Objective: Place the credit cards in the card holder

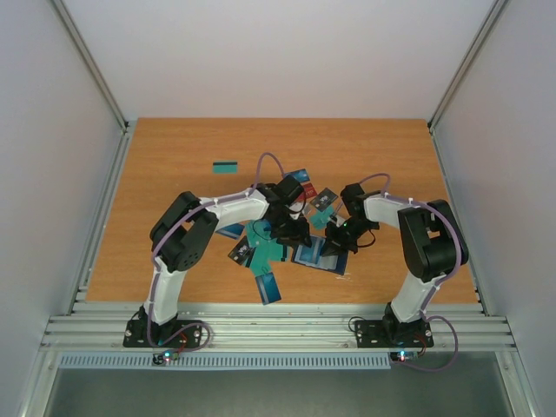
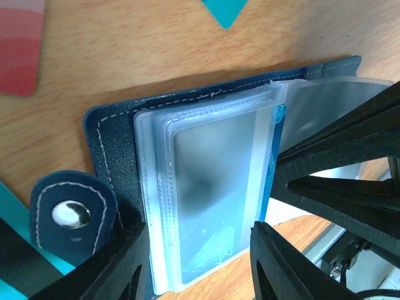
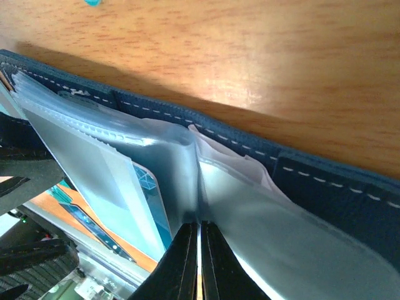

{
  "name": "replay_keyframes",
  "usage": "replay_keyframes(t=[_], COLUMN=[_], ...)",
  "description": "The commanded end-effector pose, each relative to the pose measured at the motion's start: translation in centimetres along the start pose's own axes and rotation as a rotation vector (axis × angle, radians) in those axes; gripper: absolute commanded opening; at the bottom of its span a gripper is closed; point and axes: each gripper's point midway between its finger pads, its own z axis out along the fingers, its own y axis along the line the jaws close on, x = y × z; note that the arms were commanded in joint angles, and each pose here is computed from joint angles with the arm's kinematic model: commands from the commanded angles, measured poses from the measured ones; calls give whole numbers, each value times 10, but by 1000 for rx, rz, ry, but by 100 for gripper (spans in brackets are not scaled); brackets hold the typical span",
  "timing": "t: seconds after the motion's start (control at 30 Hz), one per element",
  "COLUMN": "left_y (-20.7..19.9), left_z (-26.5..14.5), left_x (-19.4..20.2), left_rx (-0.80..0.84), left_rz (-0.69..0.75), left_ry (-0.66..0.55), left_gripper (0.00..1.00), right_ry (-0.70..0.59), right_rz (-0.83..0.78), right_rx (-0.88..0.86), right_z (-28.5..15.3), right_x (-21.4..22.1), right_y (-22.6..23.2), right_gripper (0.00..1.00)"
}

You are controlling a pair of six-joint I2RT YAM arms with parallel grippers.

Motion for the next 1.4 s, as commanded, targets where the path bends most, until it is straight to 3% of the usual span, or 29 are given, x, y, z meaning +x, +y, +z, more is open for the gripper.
replay_keyframes(t=[0.0, 0.4, 0.8, 1.37], left_y=[-1, -12, -8, -33], left_z=[5, -8, 18, -10], left_x=[0, 1, 14, 0], left_rx=[36, 27, 40, 51], left_rz=[-3, 56, 42, 87], left_ry=[11, -12, 68, -30], left_gripper=[46, 45, 45, 45], right_ry=[1, 11, 19, 29], right_rz=[2, 8, 11, 15], right_rx=[113, 123, 121, 116], right_z=[18, 20, 21, 24], right_x=[-4, -3, -2, 0], right_y=[-29, -32, -32, -33], right_gripper=[6, 6, 6, 6])
